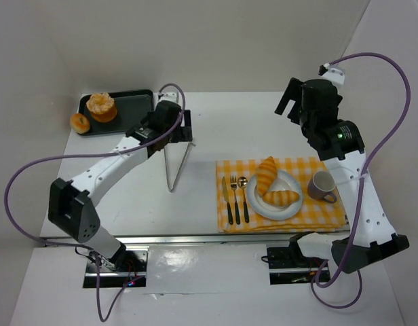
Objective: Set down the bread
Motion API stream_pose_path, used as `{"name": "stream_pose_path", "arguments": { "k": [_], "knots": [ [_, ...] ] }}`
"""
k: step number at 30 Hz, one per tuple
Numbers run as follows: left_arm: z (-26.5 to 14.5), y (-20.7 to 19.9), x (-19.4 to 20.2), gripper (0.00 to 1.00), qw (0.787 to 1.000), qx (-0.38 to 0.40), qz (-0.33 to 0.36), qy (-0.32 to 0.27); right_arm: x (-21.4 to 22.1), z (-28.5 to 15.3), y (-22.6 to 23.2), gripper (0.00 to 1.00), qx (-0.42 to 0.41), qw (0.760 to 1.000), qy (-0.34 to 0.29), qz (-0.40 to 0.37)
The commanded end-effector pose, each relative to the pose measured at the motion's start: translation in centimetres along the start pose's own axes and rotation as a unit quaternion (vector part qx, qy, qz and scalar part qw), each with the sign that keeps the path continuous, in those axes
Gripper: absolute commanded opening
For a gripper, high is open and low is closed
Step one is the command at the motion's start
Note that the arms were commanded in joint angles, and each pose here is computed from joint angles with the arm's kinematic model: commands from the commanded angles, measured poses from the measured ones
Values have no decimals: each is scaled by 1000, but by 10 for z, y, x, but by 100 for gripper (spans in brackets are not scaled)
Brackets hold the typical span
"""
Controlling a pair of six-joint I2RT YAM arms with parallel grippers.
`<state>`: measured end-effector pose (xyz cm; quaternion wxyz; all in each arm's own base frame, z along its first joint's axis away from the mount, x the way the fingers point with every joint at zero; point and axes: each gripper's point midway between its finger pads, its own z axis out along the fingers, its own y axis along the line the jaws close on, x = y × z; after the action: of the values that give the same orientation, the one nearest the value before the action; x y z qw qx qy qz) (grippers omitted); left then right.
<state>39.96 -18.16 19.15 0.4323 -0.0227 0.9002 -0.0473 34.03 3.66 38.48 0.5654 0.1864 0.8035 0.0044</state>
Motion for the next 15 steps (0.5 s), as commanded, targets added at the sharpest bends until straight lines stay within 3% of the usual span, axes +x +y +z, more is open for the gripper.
{"name": "stream_pose_path", "arguments": {
  "k": [1,7,15],
  "knots": [
    [-47,15,-29,99,1000,5,-9,-20,-10,4,5,100,-3,1000,-12,11],
    [-83,26,-25,99,999,20,-4,-30,4,11,5,100,2,1000,14,-2],
    [-90,34,-16,99,998,45,-13,-40,7,13,13,100,-16,1000,17,5]
  ]
}}
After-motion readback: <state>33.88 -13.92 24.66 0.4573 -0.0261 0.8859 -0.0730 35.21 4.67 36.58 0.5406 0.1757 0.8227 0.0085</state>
